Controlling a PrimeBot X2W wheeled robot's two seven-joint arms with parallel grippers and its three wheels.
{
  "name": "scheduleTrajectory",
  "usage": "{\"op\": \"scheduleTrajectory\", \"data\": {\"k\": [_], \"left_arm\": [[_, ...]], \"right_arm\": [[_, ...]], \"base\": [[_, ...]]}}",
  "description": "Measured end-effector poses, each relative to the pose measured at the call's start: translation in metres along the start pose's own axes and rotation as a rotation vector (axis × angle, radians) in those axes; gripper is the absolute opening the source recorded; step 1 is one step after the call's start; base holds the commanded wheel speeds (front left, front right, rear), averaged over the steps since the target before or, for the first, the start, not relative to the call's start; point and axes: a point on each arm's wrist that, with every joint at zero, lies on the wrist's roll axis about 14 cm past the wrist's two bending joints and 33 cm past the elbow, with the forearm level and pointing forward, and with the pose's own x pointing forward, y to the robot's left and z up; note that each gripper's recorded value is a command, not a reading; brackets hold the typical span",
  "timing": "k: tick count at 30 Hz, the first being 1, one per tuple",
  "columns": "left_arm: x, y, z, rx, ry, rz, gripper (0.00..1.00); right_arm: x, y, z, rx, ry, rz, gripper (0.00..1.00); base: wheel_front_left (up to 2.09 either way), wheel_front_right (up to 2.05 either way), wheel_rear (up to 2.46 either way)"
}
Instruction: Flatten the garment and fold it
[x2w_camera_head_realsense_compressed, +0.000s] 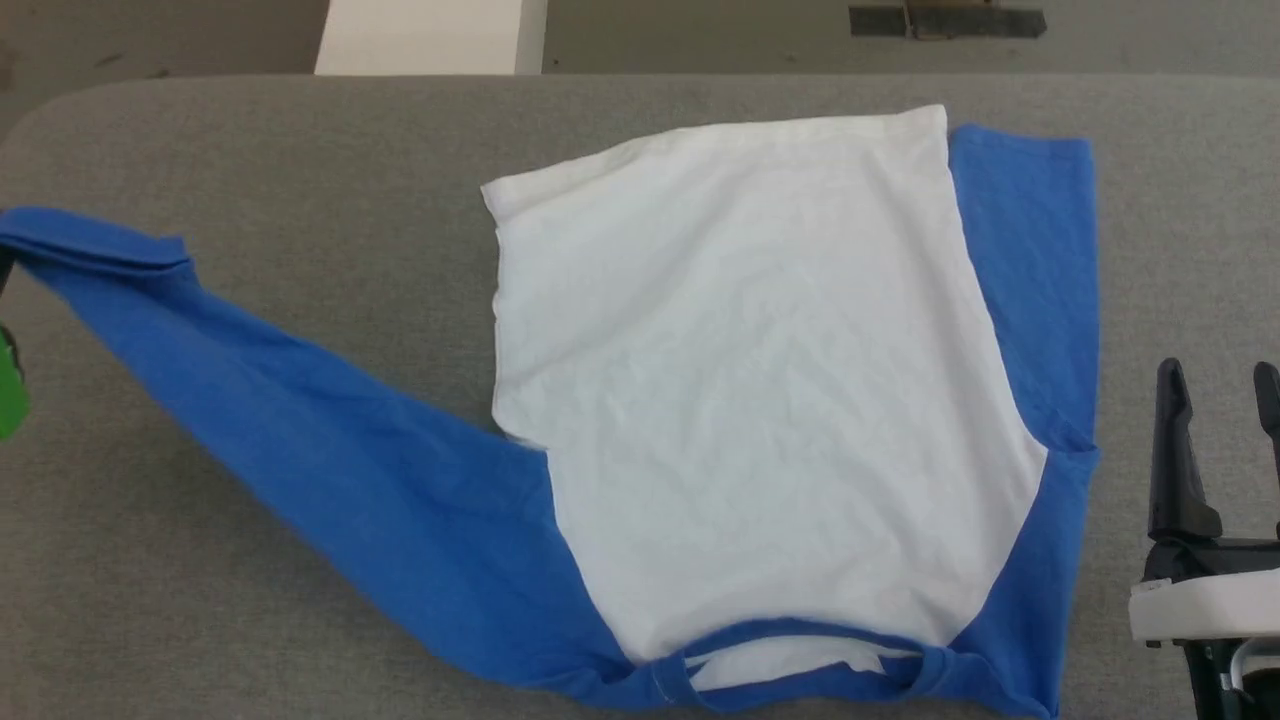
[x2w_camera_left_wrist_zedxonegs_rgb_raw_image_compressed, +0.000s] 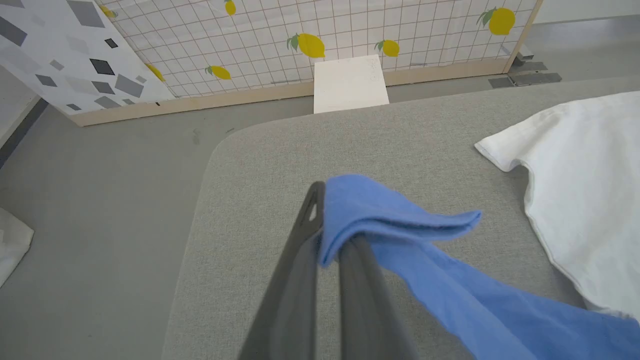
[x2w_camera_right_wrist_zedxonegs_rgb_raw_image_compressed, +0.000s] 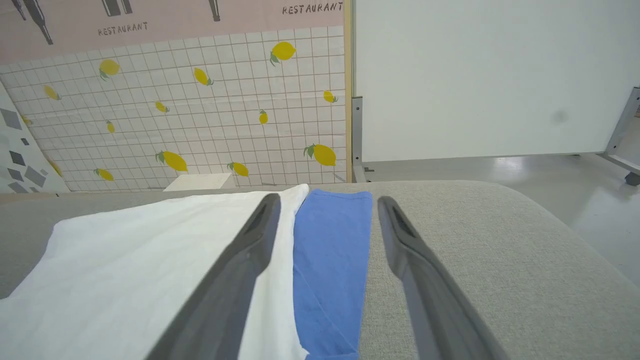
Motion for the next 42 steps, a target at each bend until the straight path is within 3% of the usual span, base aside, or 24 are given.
{"op": "scheduleTrajectory", "data": {"k": [11, 17, 23, 32, 42], "left_arm": [[-0.064, 0.02, 0.003, -0.16, -0.045, 0.049, 0.0], [-0.087, -0.005, 0.027, -0.265, -0.126, -0.053, 0.0], [-0.1, -0.064, 0.052, -0.248, -0.158, -0.252, 0.0], [-0.112, -0.191, 0.103, -0.221, -0.234, -0.662, 0.0], [-0.123, -0.332, 0.119, -0.249, -0.186, -1.09, 0.0]], "right_arm": [[-0.014, 0.002, 0.021, 0.013, -0.046, 0.01, 1.0], [-0.017, -0.002, 0.032, 0.01, -0.07, 0.002, 1.0], [-0.018, -0.01, 0.044, -0.011, -0.094, -0.021, 1.0], [-0.018, -0.021, 0.04, -0.02, -0.077, -0.055, 1.0], [-0.018, -0.046, 0.036, -0.022, -0.079, -0.13, 1.0]], "base": [[0.0, 0.0, 0.0], [0.0, 0.0, 0.0], [0.0, 0.0, 0.0], [0.0, 0.0, 0.0], [0.0, 0.0, 0.0]]}}
